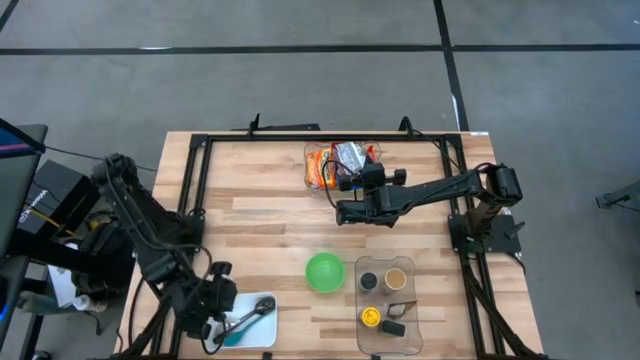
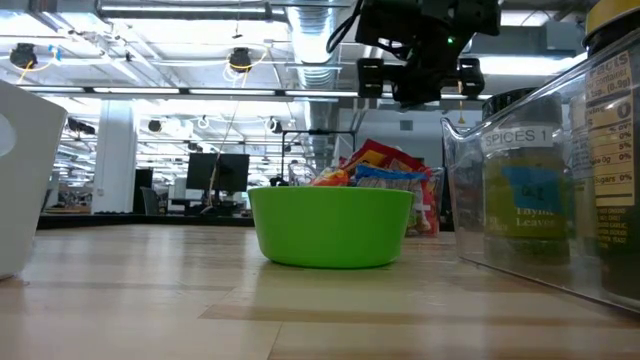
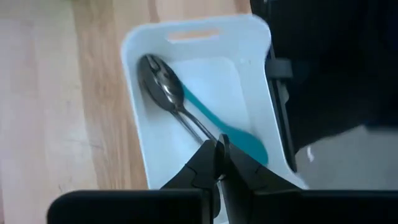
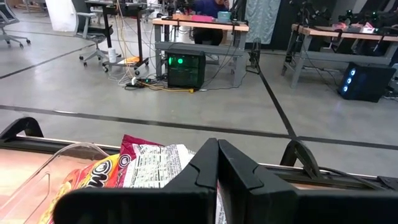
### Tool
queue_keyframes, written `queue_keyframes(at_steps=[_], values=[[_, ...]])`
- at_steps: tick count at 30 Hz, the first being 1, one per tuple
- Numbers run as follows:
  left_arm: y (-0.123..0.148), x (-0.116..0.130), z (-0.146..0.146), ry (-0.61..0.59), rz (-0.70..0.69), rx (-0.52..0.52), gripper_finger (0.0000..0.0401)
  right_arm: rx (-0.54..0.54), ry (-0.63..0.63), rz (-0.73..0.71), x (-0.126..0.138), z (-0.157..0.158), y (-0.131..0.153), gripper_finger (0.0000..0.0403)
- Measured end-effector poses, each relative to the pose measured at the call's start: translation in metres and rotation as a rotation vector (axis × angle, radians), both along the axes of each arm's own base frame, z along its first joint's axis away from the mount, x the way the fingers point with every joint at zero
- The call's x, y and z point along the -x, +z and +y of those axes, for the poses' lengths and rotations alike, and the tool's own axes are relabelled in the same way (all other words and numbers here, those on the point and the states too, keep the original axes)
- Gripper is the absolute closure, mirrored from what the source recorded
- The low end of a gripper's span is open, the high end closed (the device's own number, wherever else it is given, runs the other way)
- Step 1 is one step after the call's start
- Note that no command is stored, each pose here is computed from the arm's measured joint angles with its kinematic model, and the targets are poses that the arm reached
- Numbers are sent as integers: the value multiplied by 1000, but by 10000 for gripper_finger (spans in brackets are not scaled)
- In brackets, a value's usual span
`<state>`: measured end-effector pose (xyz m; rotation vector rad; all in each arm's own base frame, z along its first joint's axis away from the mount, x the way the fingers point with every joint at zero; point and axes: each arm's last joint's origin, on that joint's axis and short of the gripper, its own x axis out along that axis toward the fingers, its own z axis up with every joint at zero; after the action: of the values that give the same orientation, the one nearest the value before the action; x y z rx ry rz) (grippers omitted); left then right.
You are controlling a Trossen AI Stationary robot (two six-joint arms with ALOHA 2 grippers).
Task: Pick & Place Food Item
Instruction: Put the black spoon into the white bin, then return to Home Position
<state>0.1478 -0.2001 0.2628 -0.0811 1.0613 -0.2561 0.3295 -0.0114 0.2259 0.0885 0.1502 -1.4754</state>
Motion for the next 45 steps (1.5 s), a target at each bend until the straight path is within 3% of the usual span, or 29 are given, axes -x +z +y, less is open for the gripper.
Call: queue_keyframes(at_steps=[6, 31, 45], values=[[-7, -2, -4, -71, 23, -36, 393, 0, 0, 0, 0, 0, 0, 401], [-7, -2, -4, -72, 23, -34, 388, -1, 1, 2, 0, 0, 0, 401], [-6, -11, 2, -22, 9, -35, 333, -2, 1, 2, 0, 0, 0, 401]])
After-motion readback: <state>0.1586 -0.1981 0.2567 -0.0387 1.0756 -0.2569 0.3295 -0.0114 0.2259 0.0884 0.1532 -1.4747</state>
